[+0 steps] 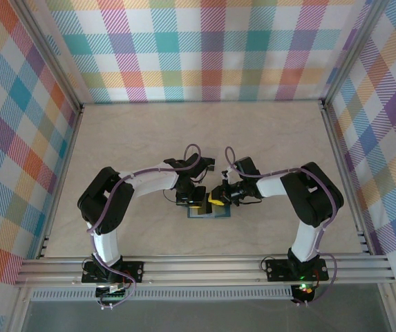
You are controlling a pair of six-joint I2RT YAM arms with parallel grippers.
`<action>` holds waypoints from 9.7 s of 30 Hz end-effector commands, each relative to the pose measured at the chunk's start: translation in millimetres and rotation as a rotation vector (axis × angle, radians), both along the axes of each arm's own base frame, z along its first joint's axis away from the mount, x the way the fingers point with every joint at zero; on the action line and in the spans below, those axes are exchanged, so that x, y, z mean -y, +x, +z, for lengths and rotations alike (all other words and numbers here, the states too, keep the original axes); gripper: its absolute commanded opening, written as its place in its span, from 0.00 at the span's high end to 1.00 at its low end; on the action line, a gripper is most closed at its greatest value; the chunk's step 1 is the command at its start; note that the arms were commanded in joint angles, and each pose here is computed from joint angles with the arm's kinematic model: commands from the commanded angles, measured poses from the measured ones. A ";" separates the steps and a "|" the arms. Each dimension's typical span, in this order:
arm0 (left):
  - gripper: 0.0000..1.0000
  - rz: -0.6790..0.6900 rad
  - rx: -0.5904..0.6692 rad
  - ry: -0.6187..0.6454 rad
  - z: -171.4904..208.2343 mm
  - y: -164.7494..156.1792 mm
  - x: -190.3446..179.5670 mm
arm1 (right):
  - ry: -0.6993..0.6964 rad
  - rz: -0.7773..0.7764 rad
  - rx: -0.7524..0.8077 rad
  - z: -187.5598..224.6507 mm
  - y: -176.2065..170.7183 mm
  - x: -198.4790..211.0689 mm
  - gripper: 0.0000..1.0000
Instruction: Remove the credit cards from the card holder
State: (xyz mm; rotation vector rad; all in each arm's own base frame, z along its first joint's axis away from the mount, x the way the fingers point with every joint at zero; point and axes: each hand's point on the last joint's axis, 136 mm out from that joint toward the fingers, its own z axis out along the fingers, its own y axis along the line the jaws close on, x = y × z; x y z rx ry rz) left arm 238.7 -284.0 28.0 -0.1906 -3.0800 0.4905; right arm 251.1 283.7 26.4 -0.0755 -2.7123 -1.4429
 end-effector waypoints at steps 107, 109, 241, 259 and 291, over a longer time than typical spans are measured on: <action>0.91 0.256 0.121 -0.072 39.5 49.3 -105.7 | -0.622 1.136 1.120 85.1 159.2 -21.9 0.71; 0.90 0.252 0.122 -0.076 41.8 49.4 -104.5 | -0.643 1.091 1.155 93.3 161.9 -21.3 0.71; 0.99 0.094 0.007 -0.104 26.2 8.6 -33.8 | -0.812 0.132 0.190 58.7 -12.7 28.8 0.50; 1.00 0.097 -0.068 -0.051 -11.8 -1.7 -36.9 | -0.390 0.141 0.057 35.0 -11.6 -47.7 0.76; 1.00 0.098 -0.056 -0.050 -10.4 -5.2 -41.5 | -0.565 0.141 0.057 0.7 -13.6 -14.7 0.68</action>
